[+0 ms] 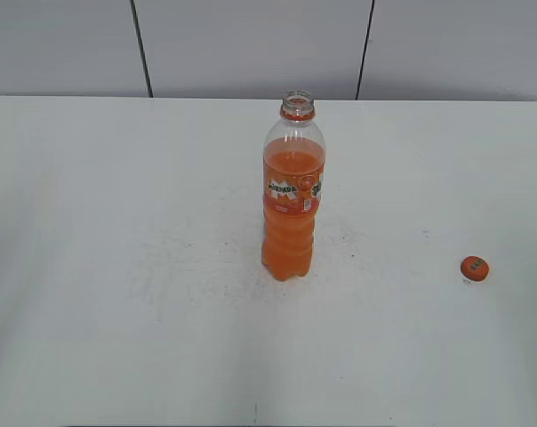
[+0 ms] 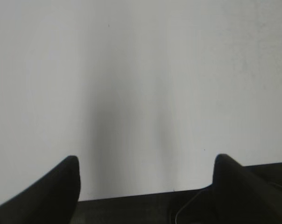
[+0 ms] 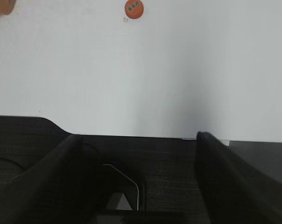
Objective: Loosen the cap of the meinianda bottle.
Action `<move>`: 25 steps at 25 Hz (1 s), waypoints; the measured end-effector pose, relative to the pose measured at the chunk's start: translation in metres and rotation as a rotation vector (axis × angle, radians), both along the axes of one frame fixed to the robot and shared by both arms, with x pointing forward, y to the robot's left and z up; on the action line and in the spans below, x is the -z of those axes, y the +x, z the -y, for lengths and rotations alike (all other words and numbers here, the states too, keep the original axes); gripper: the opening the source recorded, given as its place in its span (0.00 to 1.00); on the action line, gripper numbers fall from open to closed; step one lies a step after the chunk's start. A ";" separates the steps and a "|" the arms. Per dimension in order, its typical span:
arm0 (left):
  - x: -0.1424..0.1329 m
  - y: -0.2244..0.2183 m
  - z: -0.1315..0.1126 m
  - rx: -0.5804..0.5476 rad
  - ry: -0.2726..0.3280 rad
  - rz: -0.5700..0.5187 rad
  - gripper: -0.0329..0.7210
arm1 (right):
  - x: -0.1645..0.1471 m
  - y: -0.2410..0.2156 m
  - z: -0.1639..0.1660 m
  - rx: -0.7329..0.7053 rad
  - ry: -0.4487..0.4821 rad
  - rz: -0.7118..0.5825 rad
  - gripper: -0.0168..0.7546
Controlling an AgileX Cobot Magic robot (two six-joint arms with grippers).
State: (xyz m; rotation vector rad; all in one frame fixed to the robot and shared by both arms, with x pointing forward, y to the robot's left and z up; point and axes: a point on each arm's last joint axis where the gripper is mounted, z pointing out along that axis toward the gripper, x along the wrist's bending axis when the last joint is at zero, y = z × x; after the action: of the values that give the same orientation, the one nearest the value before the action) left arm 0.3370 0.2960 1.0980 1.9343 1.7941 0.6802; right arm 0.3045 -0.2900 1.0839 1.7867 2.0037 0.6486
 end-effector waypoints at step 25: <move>0.025 -0.110 -0.013 0.082 -0.120 0.537 0.73 | 0.046 -0.065 0.009 -0.001 -0.088 0.474 0.74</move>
State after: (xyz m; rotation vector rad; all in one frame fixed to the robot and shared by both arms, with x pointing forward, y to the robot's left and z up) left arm 0.2268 0.3091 1.0733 1.5457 1.3807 0.9337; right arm 0.2398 -0.2985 1.0378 1.4164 1.6811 0.8746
